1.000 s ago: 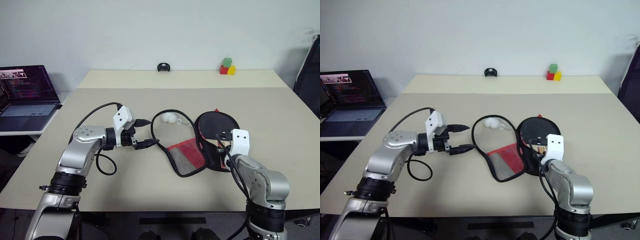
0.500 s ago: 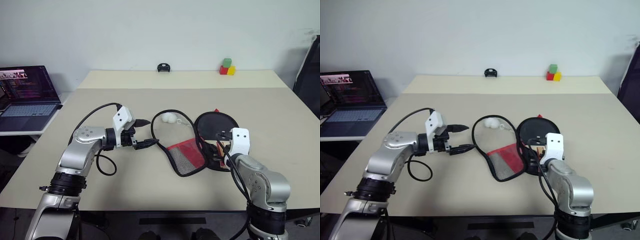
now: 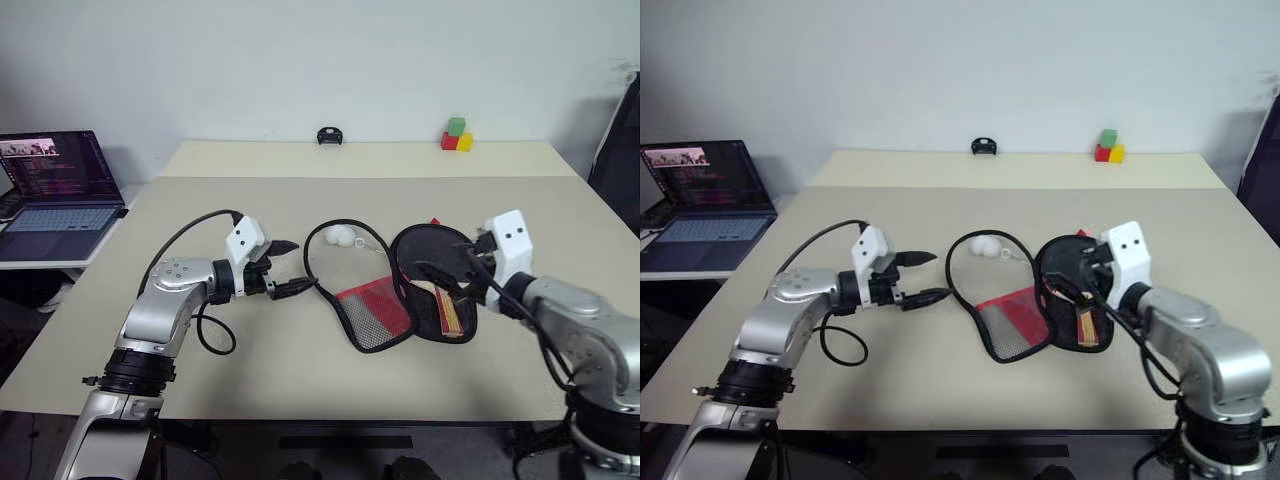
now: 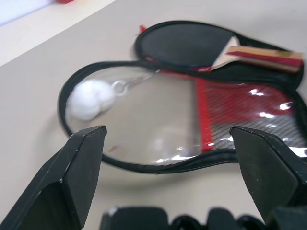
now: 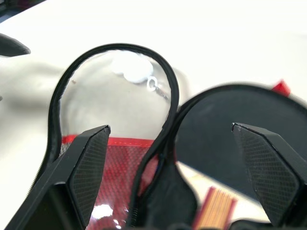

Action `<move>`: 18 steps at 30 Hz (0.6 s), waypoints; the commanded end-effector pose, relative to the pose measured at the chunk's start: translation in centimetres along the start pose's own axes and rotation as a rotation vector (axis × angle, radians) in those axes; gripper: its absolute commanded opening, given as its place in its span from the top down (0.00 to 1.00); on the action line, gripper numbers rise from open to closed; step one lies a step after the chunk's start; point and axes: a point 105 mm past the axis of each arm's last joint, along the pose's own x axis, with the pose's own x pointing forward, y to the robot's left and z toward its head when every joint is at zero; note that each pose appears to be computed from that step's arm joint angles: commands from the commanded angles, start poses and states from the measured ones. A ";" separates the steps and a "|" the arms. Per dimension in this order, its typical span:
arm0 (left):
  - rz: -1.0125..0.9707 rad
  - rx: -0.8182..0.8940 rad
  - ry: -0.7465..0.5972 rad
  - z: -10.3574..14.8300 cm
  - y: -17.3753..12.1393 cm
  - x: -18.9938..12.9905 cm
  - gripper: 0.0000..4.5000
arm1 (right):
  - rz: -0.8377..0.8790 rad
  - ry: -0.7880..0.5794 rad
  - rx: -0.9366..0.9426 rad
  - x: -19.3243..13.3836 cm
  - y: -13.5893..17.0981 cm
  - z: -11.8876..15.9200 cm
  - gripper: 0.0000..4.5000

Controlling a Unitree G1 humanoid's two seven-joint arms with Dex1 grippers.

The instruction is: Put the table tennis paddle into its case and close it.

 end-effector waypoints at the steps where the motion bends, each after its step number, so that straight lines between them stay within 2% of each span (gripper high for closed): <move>1: 0.114 0.034 -0.016 0.6 2.0 -0.7 0.00 | 0.067 -0.076 -0.064 -1.3 -0.7 1.9 0.01; 7: 0.173 0.008 0.019 -0.6 2.9 -0.8 0.00 | 0.171 -0.065 -0.116 -2.4 -1.1 2.7 0.01; 13: 0.303 -0.060 0.087 -3.2 4.6 0.0 0.00 | 0.175 -0.083 -0.128 -2.4 -1.5 3.4 0.01; 18: 0.364 -0.099 0.109 -4.2 5.5 1.4 0.00 | 0.184 -0.084 -0.128 -2.4 -1.2 3.2 0.01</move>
